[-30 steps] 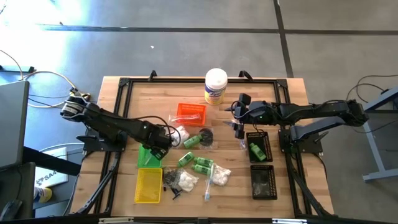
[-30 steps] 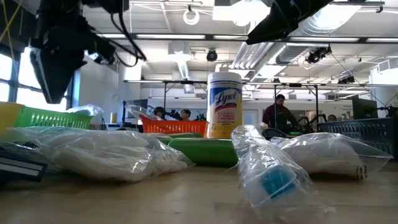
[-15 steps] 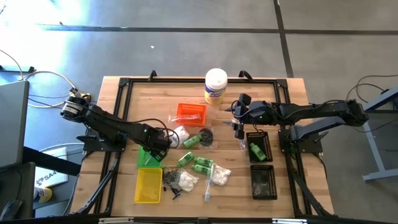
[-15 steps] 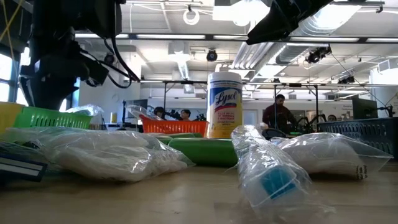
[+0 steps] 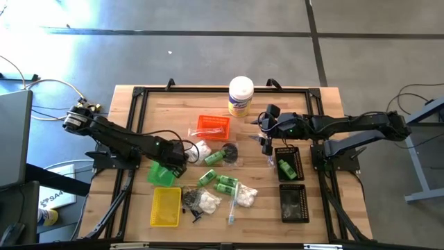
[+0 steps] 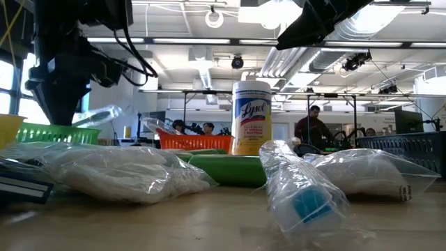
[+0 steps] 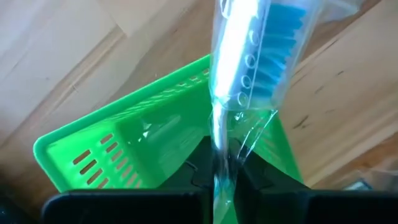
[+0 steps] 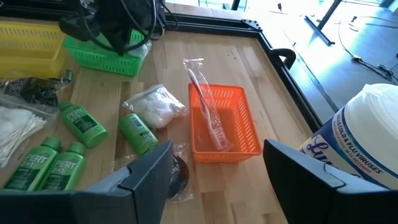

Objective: Pick & Place Travel size toiletries
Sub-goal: Put the blue toothbrush into the orange bin

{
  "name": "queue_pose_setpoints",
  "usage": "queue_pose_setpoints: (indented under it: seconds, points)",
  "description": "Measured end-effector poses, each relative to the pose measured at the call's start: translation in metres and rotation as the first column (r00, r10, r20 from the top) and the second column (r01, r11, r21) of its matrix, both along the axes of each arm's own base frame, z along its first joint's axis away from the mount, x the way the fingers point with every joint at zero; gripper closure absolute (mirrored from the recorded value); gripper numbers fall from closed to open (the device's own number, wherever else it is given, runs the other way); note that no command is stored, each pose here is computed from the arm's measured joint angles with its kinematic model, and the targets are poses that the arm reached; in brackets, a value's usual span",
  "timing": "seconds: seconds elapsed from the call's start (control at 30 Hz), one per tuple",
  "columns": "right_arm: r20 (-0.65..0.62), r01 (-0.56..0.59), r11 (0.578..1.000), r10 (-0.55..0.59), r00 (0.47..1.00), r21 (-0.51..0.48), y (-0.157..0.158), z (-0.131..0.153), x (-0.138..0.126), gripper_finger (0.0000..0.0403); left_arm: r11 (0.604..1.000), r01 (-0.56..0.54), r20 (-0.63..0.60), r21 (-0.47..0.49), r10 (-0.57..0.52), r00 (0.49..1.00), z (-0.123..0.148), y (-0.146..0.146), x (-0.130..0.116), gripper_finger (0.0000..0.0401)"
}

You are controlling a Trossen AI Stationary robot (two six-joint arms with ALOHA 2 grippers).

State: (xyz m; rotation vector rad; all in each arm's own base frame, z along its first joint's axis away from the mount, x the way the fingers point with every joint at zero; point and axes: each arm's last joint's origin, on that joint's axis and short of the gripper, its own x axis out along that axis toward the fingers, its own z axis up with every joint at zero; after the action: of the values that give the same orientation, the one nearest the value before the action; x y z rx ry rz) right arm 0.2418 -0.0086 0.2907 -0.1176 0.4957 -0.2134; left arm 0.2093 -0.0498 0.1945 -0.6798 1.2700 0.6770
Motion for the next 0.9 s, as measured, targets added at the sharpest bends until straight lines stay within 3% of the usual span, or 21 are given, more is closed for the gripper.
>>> queue_pose_setpoints:
  seconds: [0.13, 0.3, 0.57, 0.77, 0.9]
  points:
    - [-0.002, 0.001, 1.000, -0.001, 1.000, -0.010, 0.000, 0.000, 0.000, 0.0160, 1.000, -0.026, 0.048, -0.004, 0.026, 0.999, 0.010, 0.002, -0.006, 0.0366]
    - [-0.002, 0.002, 1.000, -0.002, 1.000, -0.011, 0.000, 0.000, 0.000, 0.0160, 0.999, -0.031, 0.093, 0.014, 0.030, 0.995, 0.029, 0.004, -0.012, 0.0381]
    - [-0.003, -0.001, 1.000, 0.001, 1.000, -0.018, 0.000, 0.000, 0.000, 0.0160, 0.979, -0.025, 0.170, 0.202, -0.010, 0.985, 0.090, 0.012, -0.020, 0.0375]
    - [0.002, 0.000, 1.000, 0.001, 1.000, -0.019, 0.000, 0.001, 0.000, 0.0160, 0.908, -0.016, 0.326, 0.419, -0.134, 0.936, 0.139, 0.016, -0.013, 0.0379]
    - [0.004, -0.002, 1.000, 0.002, 1.000, -0.022, 0.000, 0.001, 0.000, 0.0160, 0.842, -0.036, 0.386, 0.538, -0.209, 0.898, 0.151, 0.017, -0.005, 0.0382]
